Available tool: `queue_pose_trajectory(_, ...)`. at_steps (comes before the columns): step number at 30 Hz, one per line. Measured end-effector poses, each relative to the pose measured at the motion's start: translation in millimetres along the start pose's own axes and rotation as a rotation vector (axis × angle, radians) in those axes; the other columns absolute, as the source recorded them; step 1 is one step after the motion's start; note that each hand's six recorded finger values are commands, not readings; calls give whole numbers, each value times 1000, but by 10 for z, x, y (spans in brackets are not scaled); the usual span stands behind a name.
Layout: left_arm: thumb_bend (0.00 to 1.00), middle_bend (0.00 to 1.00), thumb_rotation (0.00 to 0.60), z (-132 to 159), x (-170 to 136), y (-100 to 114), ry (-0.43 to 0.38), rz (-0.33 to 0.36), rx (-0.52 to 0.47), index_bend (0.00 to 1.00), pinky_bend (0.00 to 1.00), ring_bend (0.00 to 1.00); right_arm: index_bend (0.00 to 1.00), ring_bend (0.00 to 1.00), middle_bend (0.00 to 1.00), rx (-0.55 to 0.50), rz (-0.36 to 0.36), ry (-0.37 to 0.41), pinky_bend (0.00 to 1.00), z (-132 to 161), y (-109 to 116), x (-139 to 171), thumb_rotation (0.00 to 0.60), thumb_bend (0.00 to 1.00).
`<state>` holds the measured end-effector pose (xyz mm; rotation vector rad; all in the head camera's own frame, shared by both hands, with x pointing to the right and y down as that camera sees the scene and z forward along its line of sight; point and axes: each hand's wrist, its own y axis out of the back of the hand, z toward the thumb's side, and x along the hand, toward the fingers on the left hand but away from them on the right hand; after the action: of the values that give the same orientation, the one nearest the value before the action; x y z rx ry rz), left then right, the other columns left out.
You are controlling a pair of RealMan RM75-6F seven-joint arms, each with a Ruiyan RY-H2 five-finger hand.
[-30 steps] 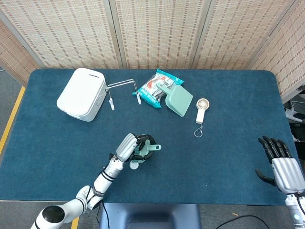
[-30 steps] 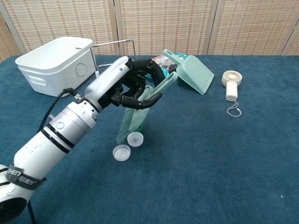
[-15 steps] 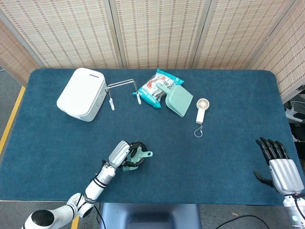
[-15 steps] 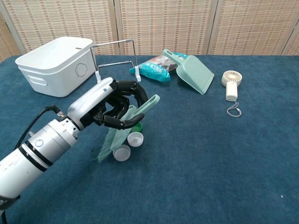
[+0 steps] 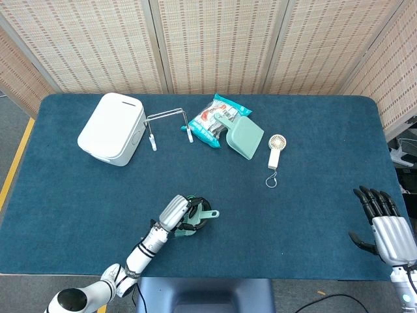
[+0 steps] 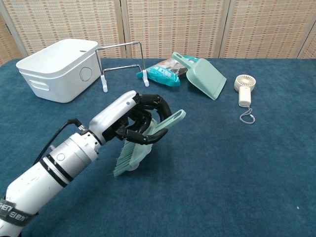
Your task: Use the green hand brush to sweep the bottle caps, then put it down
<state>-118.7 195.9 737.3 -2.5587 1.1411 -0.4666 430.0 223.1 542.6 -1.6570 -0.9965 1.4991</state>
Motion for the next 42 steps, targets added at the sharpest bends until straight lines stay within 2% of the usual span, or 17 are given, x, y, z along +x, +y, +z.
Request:
queue_pose_trajectory(6, 740, 882, 600, 93, 106, -173, -15, -29, -36, 739, 956, 760, 0, 0, 18, -6, -9, -3, 0, -19, 28, 1, 600, 184)
queue_pose_trajectory(11, 740, 882, 600, 153, 157, -186, -33, -20, -60, 739, 956, 760, 0, 0, 18, -11, -14, -5, 0, -35, 48, 4, 600, 184)
queue_pose_trajectory(20, 740, 882, 600, 209, 269, 63, -71, 43, -39, 739, 956, 760, 0, 0, 18, -11, -18, 2, 0, -19, 63, 20, 600, 184)
queue_pose_trajectory(24, 740, 881, 600, 83, 265, 222, -38, 56, -4, 739, 956, 760, 0, 0, 18, -10, -16, 5, 0, -7, 57, 21, 600, 184)
queue_pose_trajectory(30, 740, 881, 600, -114, 276, 259, 33, 36, -6, 738, 951, 760, 0, 0, 18, -7, -12, 9, 0, 11, 48, 27, 600, 184)
queue_pose_trajectory(42, 740, 881, 600, -56, 327, -18, 30, -30, -80, 737, 948, 752, 0, 0, 18, -12, -8, 8, 0, -1, 45, 20, 600, 184)
